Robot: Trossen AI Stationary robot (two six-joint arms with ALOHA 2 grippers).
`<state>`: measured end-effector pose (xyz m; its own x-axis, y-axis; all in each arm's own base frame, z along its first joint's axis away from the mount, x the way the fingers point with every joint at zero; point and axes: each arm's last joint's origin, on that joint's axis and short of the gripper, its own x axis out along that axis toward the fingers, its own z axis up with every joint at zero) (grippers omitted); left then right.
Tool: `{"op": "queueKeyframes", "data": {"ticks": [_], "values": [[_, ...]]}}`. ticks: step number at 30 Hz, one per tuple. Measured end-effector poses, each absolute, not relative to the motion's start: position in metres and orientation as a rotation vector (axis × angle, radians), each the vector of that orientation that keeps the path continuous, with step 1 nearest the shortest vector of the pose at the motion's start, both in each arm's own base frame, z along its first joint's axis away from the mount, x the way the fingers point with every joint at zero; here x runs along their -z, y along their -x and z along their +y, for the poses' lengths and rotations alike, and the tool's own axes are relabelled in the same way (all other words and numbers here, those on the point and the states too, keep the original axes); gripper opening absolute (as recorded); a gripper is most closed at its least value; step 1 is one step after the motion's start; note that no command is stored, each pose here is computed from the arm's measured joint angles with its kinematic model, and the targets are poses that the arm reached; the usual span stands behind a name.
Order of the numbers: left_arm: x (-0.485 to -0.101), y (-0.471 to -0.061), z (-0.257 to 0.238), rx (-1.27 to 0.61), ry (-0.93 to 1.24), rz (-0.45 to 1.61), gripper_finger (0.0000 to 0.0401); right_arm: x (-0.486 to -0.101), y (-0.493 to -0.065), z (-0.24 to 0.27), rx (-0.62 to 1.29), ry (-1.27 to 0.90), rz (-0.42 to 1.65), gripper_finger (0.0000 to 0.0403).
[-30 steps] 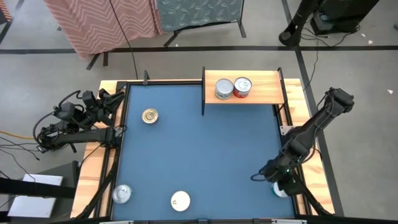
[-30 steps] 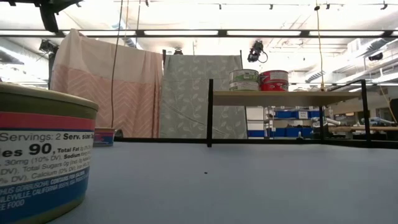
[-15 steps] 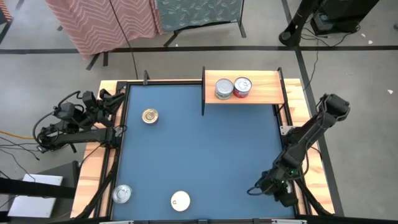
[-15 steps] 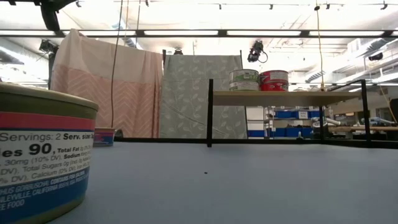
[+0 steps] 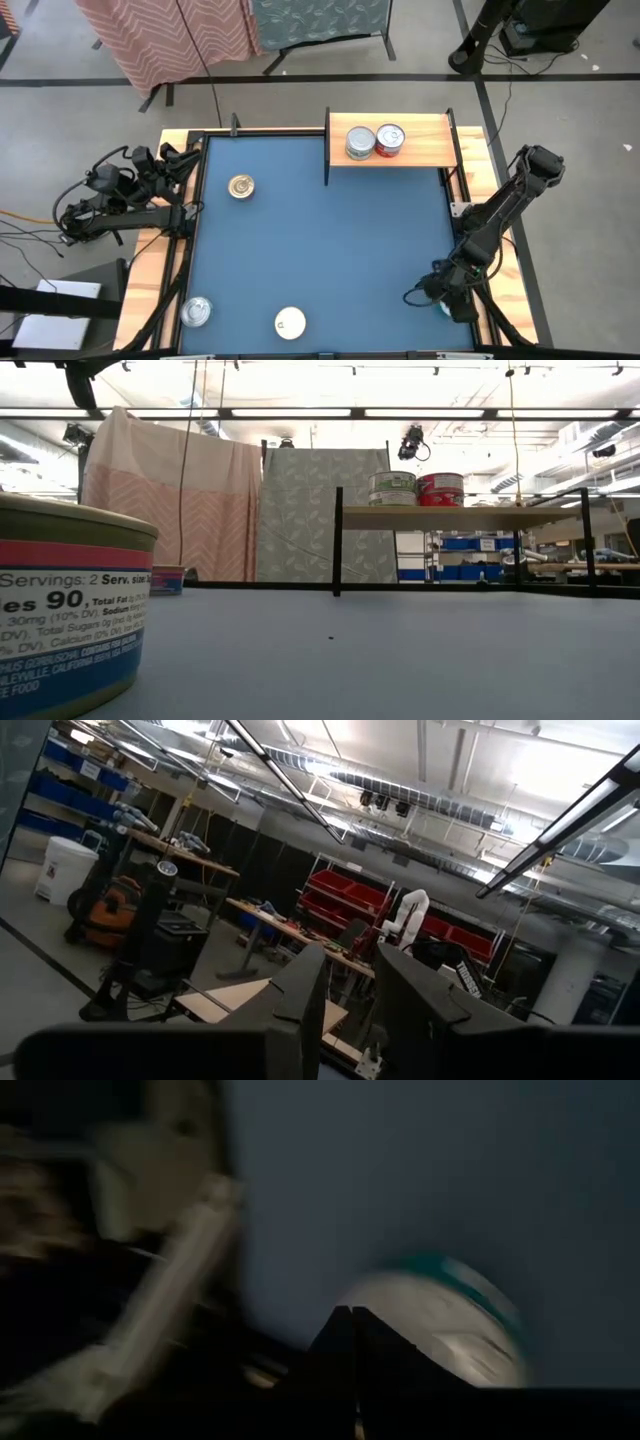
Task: Stack canned seafood by type on shelf
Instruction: Put the right green-blue tuna can on the shelf
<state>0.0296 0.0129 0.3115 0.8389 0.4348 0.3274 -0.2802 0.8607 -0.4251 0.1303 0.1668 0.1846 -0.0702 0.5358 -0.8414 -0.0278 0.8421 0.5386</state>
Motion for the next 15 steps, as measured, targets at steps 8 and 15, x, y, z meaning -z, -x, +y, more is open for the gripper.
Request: {"op": "queueKeyframes", "data": {"ticks": [8,15], "values": [[-0.3117,-0.0296,0.0129,-0.387,0.374,-0.432,0.0095,-0.1856,-0.1230,0.1587,-0.376,-0.217,1.585,0.0002],[-0.3129,-0.0291,0.0129,-0.385,0.370,-0.445,0.0095,-0.1828,-0.1250,0.1581,-0.344,-0.165,1.553,0.0002]]}}
